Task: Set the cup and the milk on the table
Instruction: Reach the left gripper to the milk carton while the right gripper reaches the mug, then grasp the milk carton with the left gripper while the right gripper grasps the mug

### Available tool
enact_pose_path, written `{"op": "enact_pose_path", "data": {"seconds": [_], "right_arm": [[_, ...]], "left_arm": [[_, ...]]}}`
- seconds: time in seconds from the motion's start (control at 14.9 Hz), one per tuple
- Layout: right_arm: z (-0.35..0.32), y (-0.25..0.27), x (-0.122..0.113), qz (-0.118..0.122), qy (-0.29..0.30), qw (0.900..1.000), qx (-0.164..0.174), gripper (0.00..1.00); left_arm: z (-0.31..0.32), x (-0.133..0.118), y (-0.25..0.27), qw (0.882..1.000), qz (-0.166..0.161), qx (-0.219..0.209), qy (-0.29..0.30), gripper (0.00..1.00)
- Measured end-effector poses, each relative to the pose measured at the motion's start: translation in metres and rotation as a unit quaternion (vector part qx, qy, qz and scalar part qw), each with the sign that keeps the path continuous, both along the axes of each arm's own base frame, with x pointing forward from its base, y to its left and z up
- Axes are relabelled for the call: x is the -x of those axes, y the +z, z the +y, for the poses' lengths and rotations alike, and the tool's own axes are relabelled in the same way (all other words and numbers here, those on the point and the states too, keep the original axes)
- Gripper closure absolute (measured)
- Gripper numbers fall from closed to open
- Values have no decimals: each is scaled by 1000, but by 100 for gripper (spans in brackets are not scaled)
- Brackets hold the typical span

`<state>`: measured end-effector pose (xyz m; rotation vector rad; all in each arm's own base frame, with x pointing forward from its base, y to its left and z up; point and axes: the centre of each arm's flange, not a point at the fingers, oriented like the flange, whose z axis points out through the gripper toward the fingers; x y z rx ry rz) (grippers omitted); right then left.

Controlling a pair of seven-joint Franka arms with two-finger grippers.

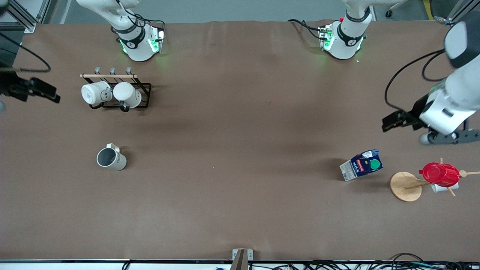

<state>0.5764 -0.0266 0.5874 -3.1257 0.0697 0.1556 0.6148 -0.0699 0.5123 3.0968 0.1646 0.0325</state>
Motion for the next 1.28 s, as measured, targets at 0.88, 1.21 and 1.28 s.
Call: {"op": "enact_pose_path", "data": {"seconds": [0.88, 1.21, 1.28], "right_arm": [[-32, -301, -55, -51, 143, 988, 10, 0], [-31, -339, -35, -62, 173, 983, 13, 5], [-30, -341, -34, -61, 176, 982, 13, 5]], "left_arm": [[-6, -25, -148, 998, -11, -36, 57, 0], [-3, -27, -158, 998, -7, -36, 60, 19], [-3, -28, -158, 998, -7, -36, 60, 33]]}}
